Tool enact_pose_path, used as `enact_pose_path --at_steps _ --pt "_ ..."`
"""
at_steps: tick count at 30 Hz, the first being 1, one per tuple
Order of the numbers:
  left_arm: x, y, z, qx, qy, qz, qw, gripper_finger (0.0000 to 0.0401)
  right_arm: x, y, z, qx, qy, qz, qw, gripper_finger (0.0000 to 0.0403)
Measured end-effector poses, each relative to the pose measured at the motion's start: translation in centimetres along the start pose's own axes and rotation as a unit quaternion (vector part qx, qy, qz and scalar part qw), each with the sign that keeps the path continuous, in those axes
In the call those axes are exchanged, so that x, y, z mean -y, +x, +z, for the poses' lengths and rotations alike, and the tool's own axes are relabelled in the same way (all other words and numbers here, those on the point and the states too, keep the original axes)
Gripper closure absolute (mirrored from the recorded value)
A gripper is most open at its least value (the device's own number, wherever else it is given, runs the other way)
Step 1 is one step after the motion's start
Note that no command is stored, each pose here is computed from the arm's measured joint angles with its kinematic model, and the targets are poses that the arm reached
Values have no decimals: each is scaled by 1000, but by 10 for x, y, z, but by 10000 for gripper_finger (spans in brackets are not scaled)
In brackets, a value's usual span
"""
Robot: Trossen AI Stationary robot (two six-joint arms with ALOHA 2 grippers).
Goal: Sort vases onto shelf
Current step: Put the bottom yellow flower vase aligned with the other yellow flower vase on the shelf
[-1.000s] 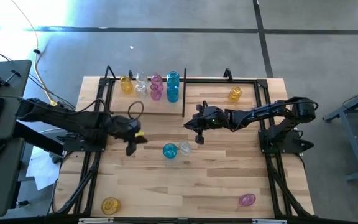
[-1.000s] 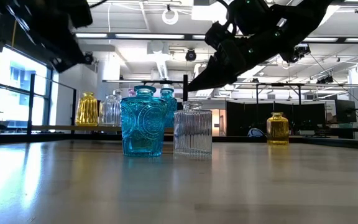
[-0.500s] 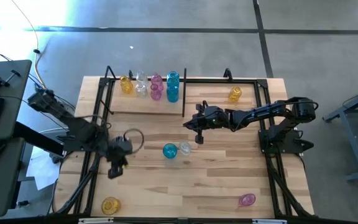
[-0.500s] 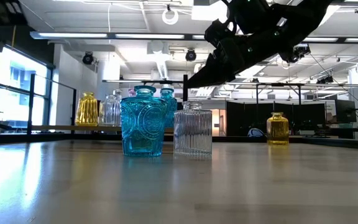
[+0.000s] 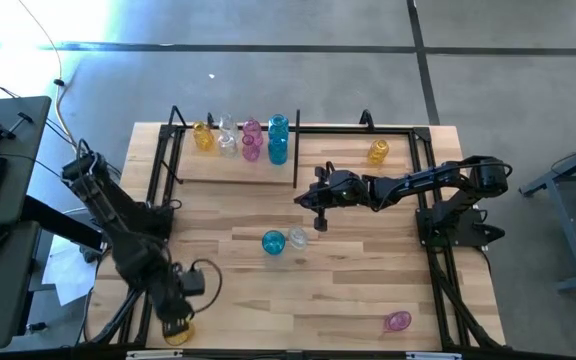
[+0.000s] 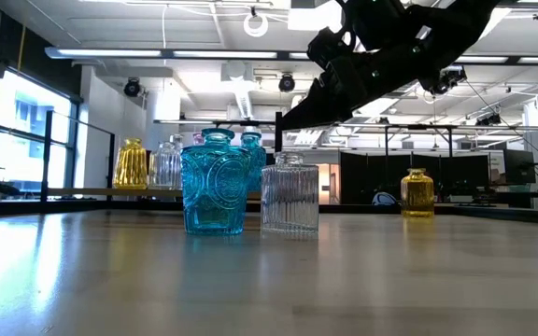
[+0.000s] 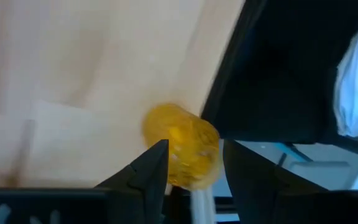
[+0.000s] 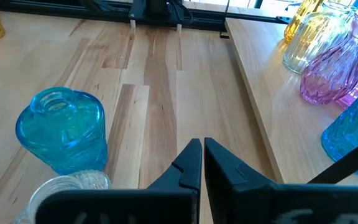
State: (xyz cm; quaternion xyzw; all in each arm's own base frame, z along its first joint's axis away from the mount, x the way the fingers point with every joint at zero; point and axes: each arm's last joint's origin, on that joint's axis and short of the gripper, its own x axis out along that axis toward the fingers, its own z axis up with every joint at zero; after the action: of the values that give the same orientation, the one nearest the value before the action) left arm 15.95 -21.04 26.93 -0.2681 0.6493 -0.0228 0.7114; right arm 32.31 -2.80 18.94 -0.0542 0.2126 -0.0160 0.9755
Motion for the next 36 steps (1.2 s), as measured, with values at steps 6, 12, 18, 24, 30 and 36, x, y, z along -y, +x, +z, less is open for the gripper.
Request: enact_pose_path --at_steps 6,12,18,24,30,36 --pt "15 23 -17 -17 -25 -3 1000 256 0 0 0 1 0 2 1000 403" --pt "15 39 -24 -32 -20 34 999 256 0 0 3 15 -1 3 1000 403" --pt "14 47 -30 -54 -16 61 997 256 0 0 4 19 -1 3 1000 403" --pt "14 53 -32 -57 -12 72 996 256 0 0 4 19 -2 3 1000 403" --pt "12 58 -30 -49 2 89 995 283 0 0 4 19 -2 3 1000 403" --pt "10 62 -24 -54 31 99 993 356 0 0 4 19 -2 3 1000 403"
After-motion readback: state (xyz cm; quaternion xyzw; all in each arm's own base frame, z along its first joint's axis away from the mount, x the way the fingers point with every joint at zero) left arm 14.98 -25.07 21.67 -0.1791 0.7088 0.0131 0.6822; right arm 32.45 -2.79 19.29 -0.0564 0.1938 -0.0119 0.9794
